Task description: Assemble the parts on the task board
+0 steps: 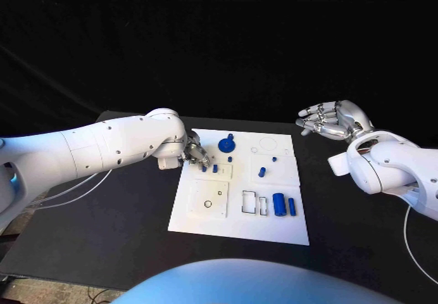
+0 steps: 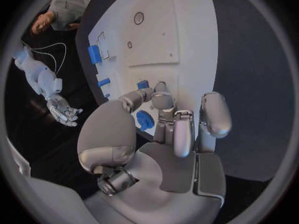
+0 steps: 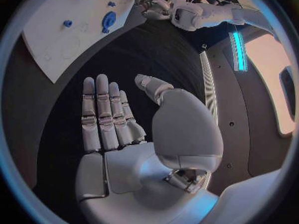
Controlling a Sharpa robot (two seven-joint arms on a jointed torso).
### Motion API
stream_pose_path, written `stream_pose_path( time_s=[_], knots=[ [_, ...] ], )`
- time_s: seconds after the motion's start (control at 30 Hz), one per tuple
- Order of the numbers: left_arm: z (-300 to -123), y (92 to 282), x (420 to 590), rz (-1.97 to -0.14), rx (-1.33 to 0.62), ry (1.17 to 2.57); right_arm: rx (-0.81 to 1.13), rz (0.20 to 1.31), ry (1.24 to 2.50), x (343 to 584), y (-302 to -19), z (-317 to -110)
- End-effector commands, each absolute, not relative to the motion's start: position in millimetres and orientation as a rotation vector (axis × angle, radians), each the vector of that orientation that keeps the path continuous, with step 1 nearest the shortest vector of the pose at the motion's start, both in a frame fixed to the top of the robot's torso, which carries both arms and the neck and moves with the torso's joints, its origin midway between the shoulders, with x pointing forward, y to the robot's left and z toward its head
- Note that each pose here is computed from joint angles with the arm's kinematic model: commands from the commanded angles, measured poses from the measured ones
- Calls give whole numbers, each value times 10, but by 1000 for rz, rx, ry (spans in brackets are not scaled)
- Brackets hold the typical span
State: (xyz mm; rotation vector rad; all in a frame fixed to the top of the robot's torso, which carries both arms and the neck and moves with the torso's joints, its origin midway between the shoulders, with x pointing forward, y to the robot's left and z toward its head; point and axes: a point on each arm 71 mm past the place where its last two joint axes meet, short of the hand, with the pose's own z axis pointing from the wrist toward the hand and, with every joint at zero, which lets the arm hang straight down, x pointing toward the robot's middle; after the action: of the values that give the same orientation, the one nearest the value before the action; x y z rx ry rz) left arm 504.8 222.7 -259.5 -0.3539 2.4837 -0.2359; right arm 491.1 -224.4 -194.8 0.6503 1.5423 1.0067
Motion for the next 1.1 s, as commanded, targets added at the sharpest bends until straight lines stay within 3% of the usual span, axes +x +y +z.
stream_pose_path(
  time_s=[0.03,0.77,1.1],
  knots=[
    [-2603,2220,5041,-237,-354,2489,635,1015,1550,4906,-2233,-1950],
    [-2464,2248,5048,-364,-448,2385,636,1014,1552,4903,-2233,-1967],
    [-2205,2102,5122,-655,-423,2152,638,1012,1552,4901,-2243,-1973]
  ],
)
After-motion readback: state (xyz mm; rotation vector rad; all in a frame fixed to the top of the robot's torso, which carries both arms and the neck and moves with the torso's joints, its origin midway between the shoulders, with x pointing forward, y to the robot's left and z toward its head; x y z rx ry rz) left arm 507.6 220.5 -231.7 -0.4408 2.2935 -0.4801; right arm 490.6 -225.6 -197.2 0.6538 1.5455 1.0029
